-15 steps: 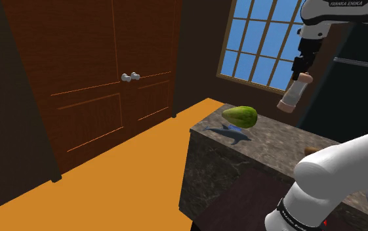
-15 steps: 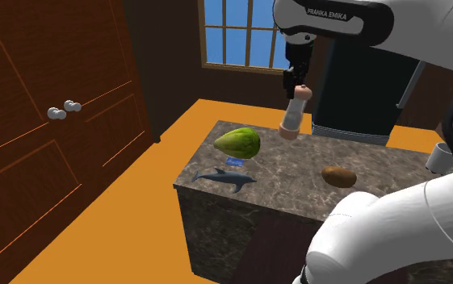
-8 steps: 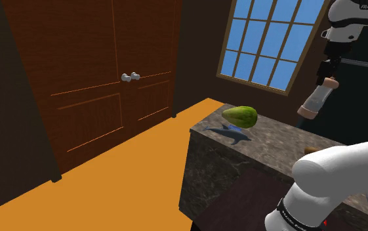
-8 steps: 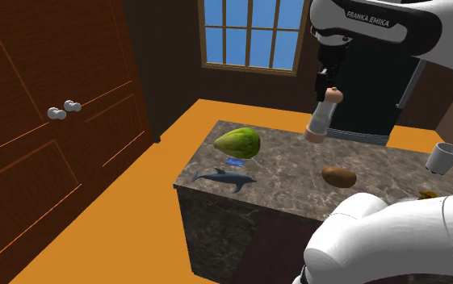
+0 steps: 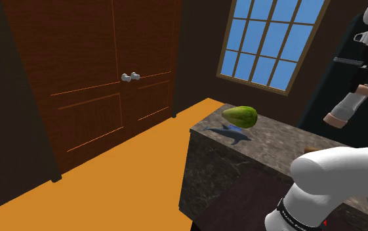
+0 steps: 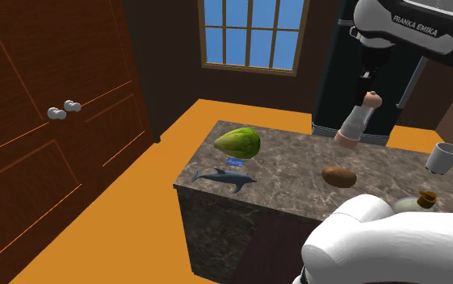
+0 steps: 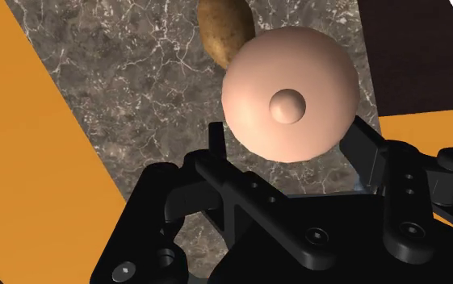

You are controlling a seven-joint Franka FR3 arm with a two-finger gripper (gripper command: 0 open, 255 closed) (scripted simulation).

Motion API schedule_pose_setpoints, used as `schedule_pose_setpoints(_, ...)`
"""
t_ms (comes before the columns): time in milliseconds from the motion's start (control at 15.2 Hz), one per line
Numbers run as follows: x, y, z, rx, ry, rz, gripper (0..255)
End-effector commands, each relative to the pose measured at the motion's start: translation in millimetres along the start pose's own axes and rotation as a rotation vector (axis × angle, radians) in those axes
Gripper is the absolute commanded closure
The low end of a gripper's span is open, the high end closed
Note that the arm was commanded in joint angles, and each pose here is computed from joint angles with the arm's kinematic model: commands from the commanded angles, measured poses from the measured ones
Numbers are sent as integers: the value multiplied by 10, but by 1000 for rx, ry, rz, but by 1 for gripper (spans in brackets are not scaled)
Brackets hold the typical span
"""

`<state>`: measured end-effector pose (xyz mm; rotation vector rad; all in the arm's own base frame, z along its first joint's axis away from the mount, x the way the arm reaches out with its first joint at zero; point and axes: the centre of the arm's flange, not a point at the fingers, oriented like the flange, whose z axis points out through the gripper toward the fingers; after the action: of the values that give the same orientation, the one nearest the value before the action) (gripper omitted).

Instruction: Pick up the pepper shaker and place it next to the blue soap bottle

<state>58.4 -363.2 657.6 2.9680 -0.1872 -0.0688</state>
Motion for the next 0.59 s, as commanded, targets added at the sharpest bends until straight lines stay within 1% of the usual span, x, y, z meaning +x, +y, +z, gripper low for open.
schedule_pose_setpoints(0, -252, 77, 24, 0, 0, -1, 255)
schedule_pose_setpoints(528, -1248, 417, 114, 0, 0, -1, 255)
